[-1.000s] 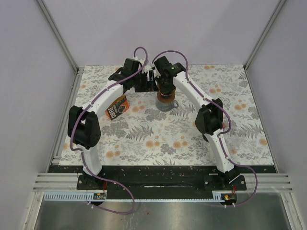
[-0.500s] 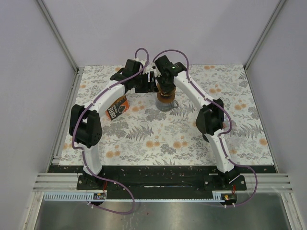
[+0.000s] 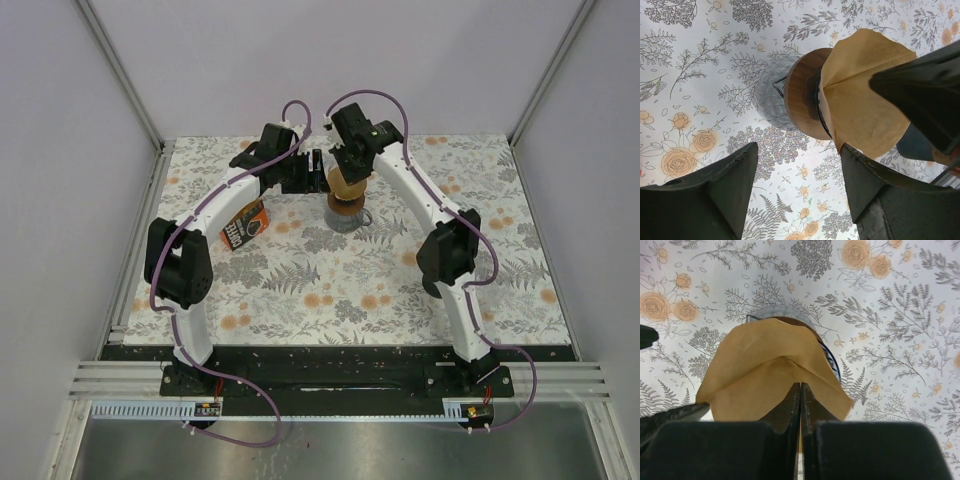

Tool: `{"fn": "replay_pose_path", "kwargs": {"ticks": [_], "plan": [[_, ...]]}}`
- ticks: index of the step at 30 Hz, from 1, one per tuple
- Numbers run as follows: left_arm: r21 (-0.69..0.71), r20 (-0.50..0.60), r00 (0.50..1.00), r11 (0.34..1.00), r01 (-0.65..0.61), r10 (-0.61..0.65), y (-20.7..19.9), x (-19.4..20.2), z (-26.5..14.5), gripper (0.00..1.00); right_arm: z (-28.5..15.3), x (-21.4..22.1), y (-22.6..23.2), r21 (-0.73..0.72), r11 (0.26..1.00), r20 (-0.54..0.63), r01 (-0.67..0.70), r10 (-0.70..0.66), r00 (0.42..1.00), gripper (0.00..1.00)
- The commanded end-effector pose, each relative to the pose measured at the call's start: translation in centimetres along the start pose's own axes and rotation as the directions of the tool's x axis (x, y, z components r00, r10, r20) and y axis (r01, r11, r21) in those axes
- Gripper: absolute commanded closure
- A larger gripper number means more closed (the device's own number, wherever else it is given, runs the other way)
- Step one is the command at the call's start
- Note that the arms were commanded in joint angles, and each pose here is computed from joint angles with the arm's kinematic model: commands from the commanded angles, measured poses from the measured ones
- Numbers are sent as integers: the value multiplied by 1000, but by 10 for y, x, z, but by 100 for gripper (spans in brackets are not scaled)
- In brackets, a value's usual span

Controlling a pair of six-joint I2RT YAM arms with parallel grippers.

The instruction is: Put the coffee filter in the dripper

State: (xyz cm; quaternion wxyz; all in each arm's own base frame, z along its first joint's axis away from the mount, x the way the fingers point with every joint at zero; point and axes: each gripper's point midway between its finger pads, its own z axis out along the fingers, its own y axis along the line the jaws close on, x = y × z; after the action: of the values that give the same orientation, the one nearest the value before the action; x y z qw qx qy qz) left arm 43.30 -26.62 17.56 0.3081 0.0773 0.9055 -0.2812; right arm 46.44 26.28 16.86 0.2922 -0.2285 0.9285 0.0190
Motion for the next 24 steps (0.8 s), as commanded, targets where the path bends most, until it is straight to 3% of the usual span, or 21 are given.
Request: {"fn": "replay_pose_path", "kwargs": {"ticks": [1,8,10,13,18,24], "plan": [[18,125,989,997,-78,75,-19,-39,-22,29,-63,-29,-24,29,999,135,-38,34,990,100],[5,140,985,995,-101,99,-20,-42,-32,28,-94,-38,-46,38,995,201,-97,88,976,100],[3,140,984,994,-107,105,-20,-41,-35,27,-104,-38,-57,58,991,222,-119,104,970,95],[-13,156,979,992,-128,128,-19,-44,-42,21,-126,-35,-80,109,973,270,-202,166,948,63],[-25,187,962,980,-197,199,-22,-50,-59,8,-141,-1,-110,173,937,314,-305,241,918,26],[-16,209,932,954,-300,296,-29,-54,-78,1,-157,63,-138,245,863,325,-442,356,876,1]]}}
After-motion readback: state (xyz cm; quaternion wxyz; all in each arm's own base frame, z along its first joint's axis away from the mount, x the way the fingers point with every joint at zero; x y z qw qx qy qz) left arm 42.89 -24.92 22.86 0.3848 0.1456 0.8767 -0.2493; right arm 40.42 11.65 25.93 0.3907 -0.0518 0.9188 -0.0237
